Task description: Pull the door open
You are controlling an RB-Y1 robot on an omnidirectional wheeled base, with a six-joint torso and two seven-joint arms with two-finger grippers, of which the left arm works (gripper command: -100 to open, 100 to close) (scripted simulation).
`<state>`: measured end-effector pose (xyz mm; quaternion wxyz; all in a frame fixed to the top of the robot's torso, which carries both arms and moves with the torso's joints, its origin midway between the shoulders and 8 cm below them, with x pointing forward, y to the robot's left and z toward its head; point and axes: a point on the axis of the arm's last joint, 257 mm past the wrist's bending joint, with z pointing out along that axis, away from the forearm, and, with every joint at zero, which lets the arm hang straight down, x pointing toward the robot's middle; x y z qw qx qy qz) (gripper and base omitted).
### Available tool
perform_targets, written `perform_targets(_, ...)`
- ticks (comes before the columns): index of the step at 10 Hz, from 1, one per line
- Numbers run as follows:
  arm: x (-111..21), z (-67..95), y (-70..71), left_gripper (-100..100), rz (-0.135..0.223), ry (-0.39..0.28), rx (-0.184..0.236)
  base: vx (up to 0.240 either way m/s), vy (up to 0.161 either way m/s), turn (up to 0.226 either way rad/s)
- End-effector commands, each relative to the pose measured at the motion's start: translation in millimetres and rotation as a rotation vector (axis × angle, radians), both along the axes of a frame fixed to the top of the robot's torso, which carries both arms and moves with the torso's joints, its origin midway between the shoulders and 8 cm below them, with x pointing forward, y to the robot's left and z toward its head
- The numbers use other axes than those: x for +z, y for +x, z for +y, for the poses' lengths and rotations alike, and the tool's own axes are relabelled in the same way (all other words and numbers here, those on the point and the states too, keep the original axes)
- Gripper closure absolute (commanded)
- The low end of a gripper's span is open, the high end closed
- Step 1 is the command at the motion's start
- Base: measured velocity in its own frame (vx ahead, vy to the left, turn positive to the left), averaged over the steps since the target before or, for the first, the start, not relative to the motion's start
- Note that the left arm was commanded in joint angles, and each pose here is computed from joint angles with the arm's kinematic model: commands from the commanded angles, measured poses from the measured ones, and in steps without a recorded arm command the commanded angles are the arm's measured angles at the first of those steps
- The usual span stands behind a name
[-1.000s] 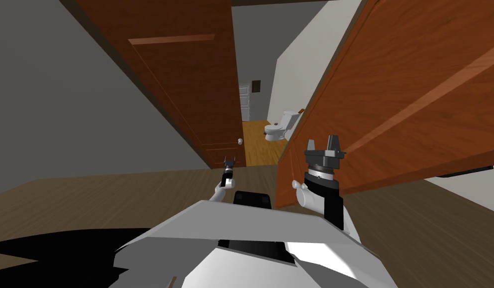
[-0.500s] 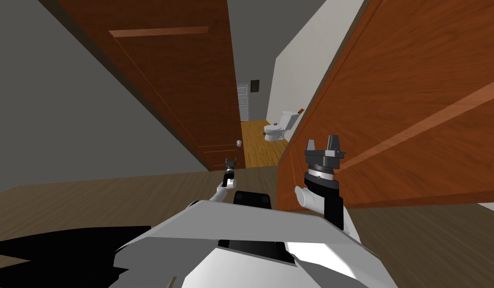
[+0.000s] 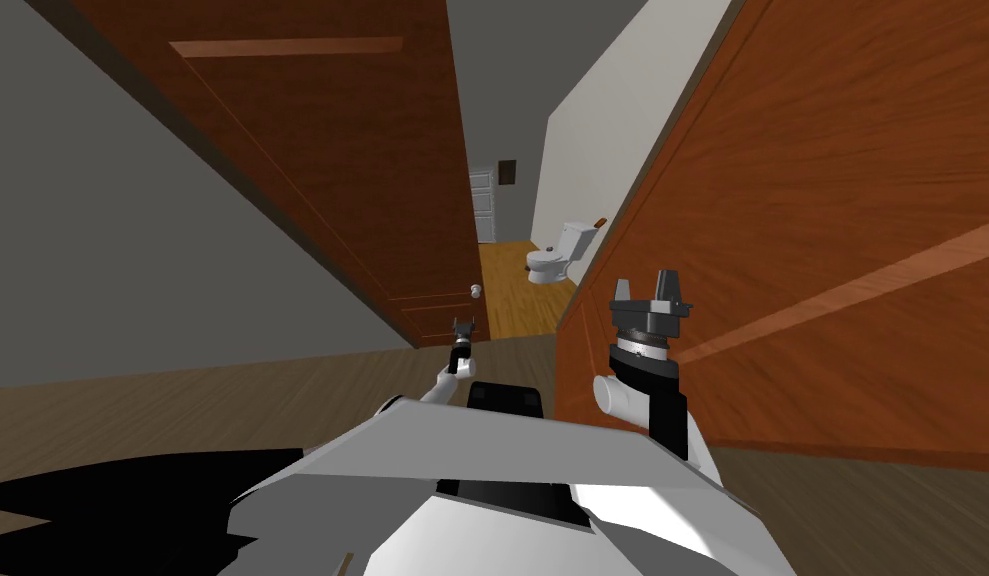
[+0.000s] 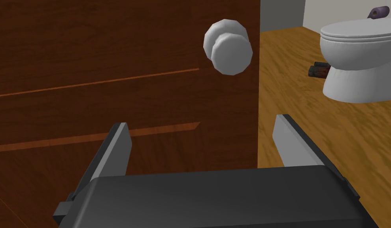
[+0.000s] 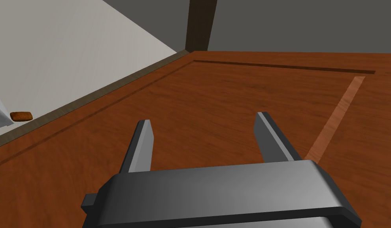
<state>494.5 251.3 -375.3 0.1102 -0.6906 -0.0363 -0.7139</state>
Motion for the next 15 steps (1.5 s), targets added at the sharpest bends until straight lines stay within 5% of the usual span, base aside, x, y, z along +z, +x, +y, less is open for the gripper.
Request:
perform_targets(1,-4.3,-3.0,0.0,-100,0.005,-0.027,0.002,0.099,0.01,-0.044)
perform_targets(6,-13.9,-11.4,-0.7,-100,0.018,-0.09,0.006,0.117,-0.009,-0.06)
perform_targets(10,-14.3,26.8,-0.2,-100,0.027,-0.04,0.025,-0.151,0.023,0.158)
perform_targets(12,-13.8,47.7,-0.2,-100,0.03,-0.031,0.041,-0.006,-0.005,-0.108)
perform_targets(15,-14.1,48.0,0.0,-100,0.029,-0.041,0.044,0.116,-0.002,-0.089)
